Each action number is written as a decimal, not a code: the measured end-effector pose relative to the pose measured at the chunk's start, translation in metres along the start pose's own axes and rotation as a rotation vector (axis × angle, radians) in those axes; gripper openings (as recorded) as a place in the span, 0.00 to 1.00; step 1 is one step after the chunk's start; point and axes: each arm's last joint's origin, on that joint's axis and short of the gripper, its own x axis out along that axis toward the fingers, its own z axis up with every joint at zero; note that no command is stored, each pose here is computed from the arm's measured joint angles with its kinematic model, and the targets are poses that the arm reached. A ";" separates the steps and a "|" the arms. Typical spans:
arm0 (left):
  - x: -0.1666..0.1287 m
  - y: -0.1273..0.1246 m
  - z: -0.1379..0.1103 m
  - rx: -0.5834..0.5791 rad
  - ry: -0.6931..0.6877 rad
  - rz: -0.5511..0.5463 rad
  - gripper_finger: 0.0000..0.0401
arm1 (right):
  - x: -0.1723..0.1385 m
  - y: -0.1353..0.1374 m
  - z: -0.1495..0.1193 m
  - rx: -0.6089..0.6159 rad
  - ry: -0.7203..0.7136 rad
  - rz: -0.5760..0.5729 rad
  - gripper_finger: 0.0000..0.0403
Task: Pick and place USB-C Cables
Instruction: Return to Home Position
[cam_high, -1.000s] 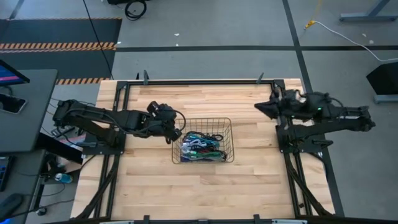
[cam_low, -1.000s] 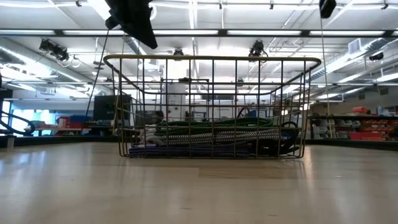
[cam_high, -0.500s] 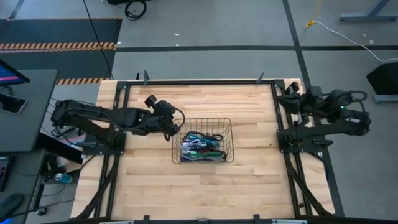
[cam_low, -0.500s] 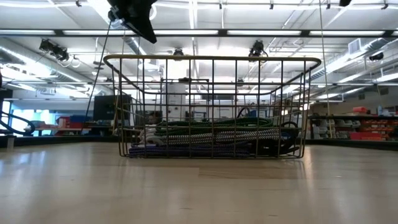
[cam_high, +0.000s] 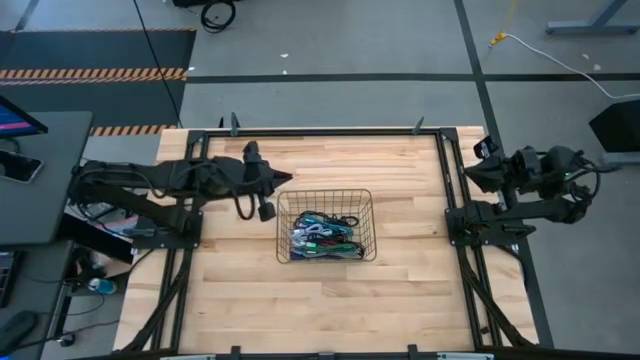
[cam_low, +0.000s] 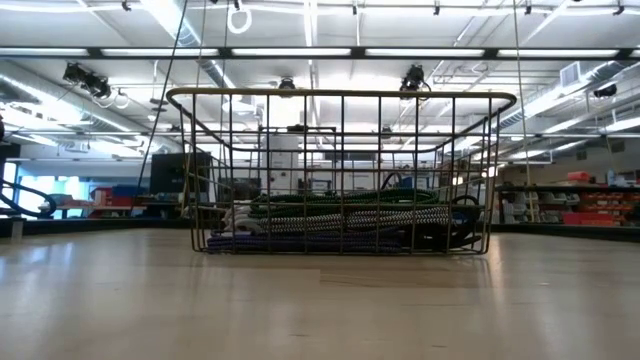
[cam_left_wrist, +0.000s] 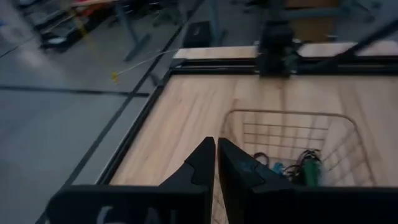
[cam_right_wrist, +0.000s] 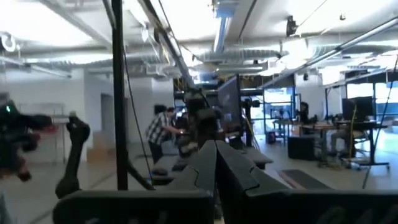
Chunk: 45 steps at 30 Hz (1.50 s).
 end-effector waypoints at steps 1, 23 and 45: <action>-0.001 0.001 0.001 0.016 -0.006 -0.025 0.06 | -0.001 0.000 -0.001 -0.020 0.016 0.005 0.03; -0.014 0.004 -0.139 -0.180 -0.560 -0.319 0.07 | -0.029 0.003 -0.003 -0.026 0.270 0.078 0.03; -0.006 0.025 -0.162 -0.195 -0.436 -0.164 0.06 | -0.006 0.000 -0.045 0.023 0.305 0.015 0.01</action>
